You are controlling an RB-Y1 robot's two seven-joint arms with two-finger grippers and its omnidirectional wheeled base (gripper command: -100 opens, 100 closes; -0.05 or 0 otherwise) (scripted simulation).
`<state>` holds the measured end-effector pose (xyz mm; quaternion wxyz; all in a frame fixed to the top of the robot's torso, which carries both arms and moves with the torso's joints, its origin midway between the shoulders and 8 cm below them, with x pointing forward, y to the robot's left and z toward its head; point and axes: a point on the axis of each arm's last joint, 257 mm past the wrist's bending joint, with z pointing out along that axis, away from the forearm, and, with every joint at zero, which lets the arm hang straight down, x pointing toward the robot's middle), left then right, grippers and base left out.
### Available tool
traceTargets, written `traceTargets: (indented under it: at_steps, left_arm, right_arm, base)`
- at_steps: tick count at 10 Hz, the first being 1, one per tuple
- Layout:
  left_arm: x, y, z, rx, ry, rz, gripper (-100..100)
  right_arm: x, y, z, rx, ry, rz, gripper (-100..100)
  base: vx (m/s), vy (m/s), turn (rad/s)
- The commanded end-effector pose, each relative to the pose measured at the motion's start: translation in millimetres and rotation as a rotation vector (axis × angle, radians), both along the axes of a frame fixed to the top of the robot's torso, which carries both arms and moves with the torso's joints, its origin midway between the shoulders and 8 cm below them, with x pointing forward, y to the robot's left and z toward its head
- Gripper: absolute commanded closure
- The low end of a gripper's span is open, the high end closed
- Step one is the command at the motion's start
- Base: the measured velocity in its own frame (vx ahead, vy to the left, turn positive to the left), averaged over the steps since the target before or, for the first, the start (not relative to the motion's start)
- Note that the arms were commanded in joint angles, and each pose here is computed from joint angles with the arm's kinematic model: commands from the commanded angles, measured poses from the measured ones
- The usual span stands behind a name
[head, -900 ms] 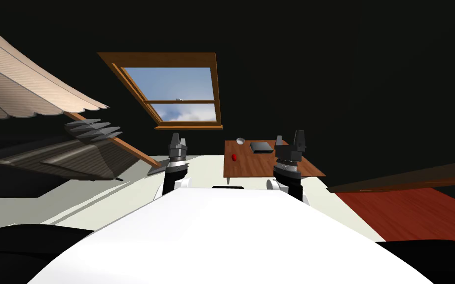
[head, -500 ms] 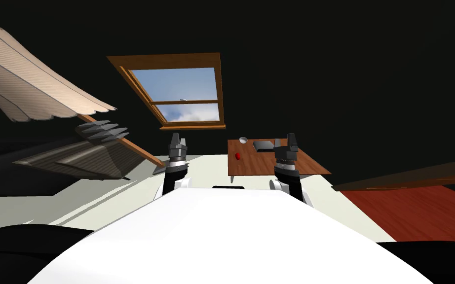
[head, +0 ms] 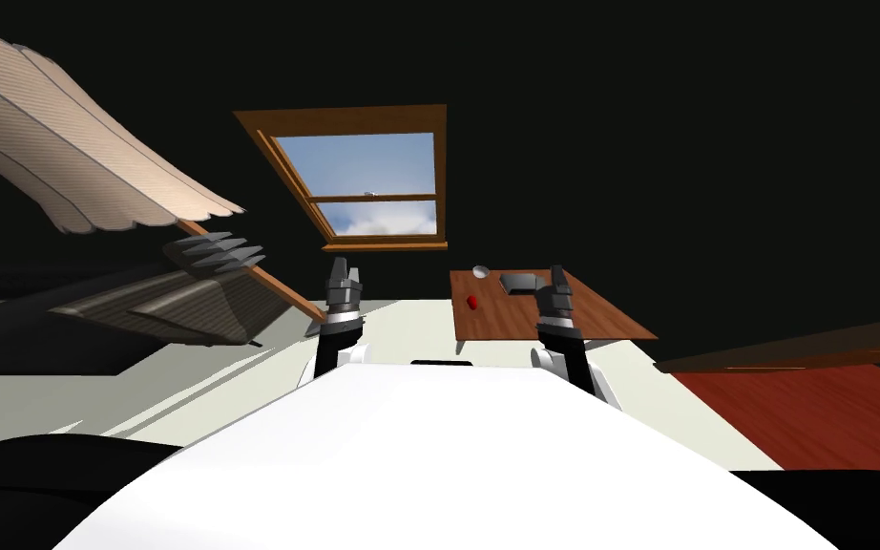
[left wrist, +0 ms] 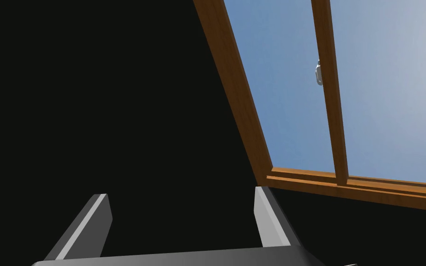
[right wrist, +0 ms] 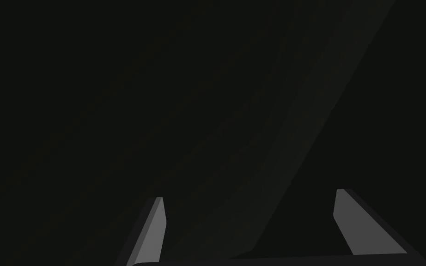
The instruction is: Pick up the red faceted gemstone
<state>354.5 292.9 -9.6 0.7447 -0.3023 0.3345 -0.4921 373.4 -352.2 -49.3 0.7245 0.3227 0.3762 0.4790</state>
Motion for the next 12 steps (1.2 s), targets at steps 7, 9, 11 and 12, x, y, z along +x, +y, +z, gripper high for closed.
traceTargets:
  at_steps: [7,9,11,12]
  left_arm:
    - [0.0,0.1,0.0,0.0,0.0,0.0,0]
    - [0.0,0.1,0.0,0.0,0.0,0.0,0]
    - [-0.1,0.1,0.0,0.0,0.0,0.0,0]
    - [0.0,0.1,-0.1,0.0,0.0,0.0,0]
  right_arm:
    - [11.5,-114.8,-71.3,-0.032,0.251,-0.221,-100]
    - [8.1,-144.4,-84.7,-0.023,0.303,-0.277,-100]
    - [2.0,-175.2,-98.6,-0.007,0.355,-0.335,-100]
    - [1.2,-177.3,-104.4,-0.003,0.366,-0.339,-100]
  base:
    - [0.032,0.173,0.024]
    - [0.08,0.137,0.03]
    - [0.097,0.117,0.025]
    - [0.104,0.113,0.015]
